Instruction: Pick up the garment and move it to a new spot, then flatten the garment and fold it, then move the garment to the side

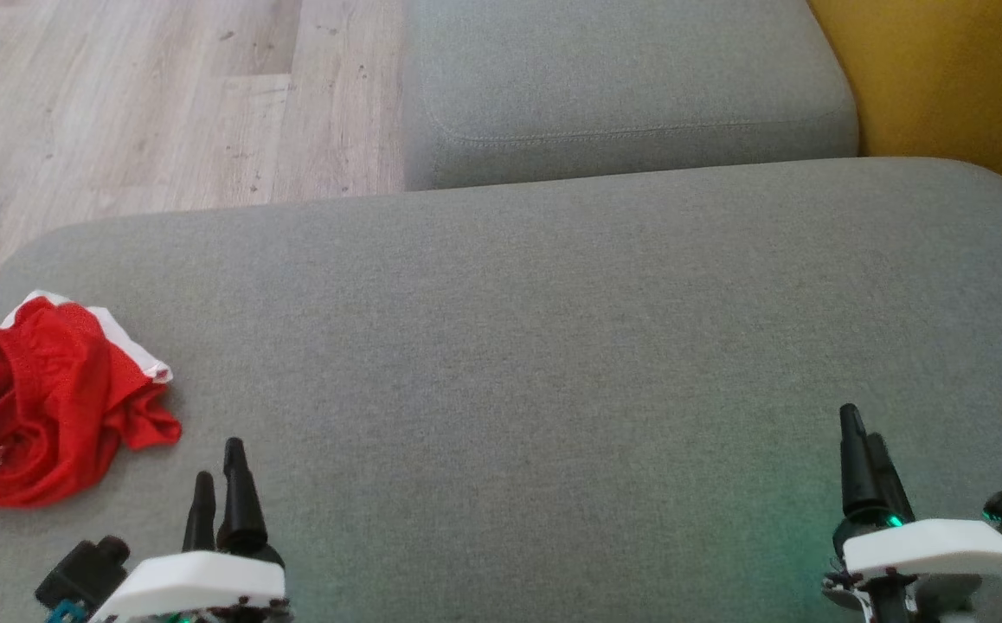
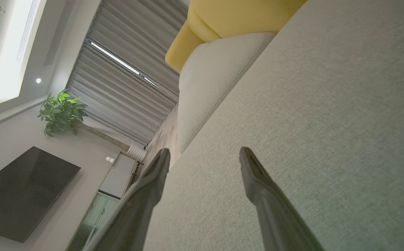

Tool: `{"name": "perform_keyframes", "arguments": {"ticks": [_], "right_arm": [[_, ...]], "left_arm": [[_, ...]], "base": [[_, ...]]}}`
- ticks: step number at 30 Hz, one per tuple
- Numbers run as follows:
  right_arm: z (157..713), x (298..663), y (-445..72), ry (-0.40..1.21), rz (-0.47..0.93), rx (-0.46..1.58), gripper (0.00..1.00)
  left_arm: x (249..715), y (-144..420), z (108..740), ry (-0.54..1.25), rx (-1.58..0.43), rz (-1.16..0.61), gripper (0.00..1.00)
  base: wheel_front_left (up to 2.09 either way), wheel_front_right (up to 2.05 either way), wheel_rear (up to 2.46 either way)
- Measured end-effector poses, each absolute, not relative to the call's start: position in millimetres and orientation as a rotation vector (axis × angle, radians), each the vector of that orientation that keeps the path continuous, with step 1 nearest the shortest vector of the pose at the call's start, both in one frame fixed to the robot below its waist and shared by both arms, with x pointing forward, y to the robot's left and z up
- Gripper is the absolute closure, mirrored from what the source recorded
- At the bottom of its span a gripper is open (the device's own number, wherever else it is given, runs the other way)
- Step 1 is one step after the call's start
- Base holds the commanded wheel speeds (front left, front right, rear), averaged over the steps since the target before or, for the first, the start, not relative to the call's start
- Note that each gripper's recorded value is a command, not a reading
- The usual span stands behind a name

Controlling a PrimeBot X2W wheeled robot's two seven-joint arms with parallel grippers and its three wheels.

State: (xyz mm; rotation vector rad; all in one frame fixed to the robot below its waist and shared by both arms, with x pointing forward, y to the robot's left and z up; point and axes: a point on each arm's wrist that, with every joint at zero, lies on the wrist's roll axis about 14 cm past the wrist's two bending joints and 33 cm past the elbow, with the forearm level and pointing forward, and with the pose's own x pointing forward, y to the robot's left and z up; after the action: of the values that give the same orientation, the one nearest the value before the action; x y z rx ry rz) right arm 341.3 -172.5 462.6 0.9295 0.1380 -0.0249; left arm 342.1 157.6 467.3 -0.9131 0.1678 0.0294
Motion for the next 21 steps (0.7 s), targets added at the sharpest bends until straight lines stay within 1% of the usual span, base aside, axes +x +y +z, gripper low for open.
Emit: {"name": "perform_keyframes", "arguments": {"ticks": [21], "right_arm": [[478.0,336.8,-158.9,0.084,0.050,0.681,0.00]], "left_arm": [[335.1,146.3,484.5,0.097,-0.646,-0.021,0.00]], "base": [[0.00,0.00,0.00]]}}
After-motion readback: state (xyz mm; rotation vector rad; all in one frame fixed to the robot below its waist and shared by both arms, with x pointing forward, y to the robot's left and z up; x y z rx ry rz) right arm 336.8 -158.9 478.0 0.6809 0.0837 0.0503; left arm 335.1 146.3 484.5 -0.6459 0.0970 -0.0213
